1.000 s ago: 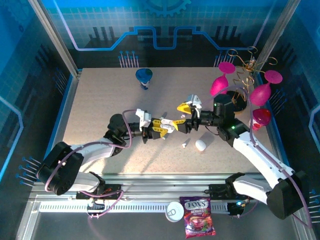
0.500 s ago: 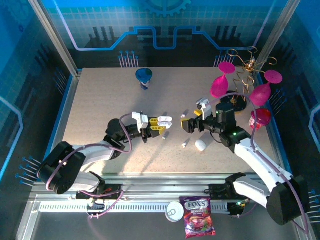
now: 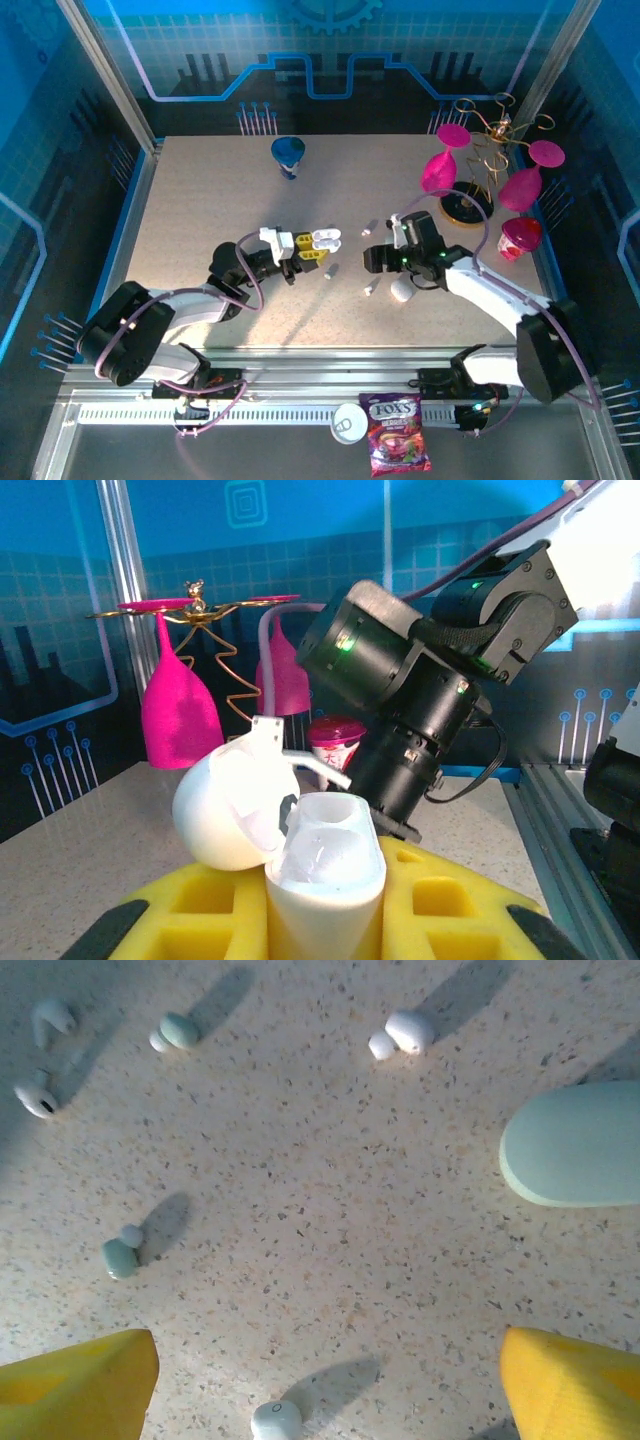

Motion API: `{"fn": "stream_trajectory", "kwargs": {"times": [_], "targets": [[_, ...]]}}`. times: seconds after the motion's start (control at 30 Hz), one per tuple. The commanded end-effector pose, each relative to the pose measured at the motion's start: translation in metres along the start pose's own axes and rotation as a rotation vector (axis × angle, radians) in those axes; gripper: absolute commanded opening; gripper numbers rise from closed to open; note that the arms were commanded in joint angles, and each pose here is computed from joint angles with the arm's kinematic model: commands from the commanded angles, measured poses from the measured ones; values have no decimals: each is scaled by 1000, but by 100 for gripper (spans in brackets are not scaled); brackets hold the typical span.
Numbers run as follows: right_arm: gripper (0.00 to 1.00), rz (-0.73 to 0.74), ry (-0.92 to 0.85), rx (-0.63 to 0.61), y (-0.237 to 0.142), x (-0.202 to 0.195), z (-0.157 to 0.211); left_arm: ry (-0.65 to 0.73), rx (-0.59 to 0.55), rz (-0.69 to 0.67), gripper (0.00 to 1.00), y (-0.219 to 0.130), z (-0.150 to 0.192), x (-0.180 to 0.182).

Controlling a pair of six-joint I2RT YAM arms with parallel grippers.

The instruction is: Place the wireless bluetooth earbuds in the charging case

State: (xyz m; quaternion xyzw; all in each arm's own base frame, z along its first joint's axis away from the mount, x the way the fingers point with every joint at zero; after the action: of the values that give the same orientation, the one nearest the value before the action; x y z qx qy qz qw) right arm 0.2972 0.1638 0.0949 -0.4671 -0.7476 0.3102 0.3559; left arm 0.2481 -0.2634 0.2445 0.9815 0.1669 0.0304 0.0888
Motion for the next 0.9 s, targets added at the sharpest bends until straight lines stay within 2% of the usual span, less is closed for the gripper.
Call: {"fn": "stream_trajectory", "kwargs": {"times": [0.0, 0.23, 0.43, 0.73, 0.87], "targets": [[87, 23, -57, 23, 9, 9, -9, 64, -14, -55, 0, -7, -2, 3], [79, -61, -132, 32, 46, 55, -31, 74, -34, -194, 0, -31, -12, 19], [72, -142, -204, 55, 78, 102, -42, 91, 0, -311, 0, -53, -14, 28], [66, -208, -260, 91, 120, 147, -64, 143, 54, -321, 0, -69, -23, 13], [60, -215, -291, 123, 133, 161, -63, 154, 73, -318, 0, -72, -22, 9]]}}
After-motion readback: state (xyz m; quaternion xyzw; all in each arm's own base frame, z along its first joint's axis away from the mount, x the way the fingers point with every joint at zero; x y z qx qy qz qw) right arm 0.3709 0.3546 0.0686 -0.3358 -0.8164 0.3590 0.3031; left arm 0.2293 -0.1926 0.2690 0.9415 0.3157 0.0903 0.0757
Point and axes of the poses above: each hand's point on the last joint's axis, 136 mm out from that joint toward the fingers, its own y axis out along the fingers, its own x axis along the line the jaws close on, z = x × y, the point moved 1 cm from there along -y, back along the fingers, and after that the axes turned 3 degrees about -y, right-handed, at the moved point
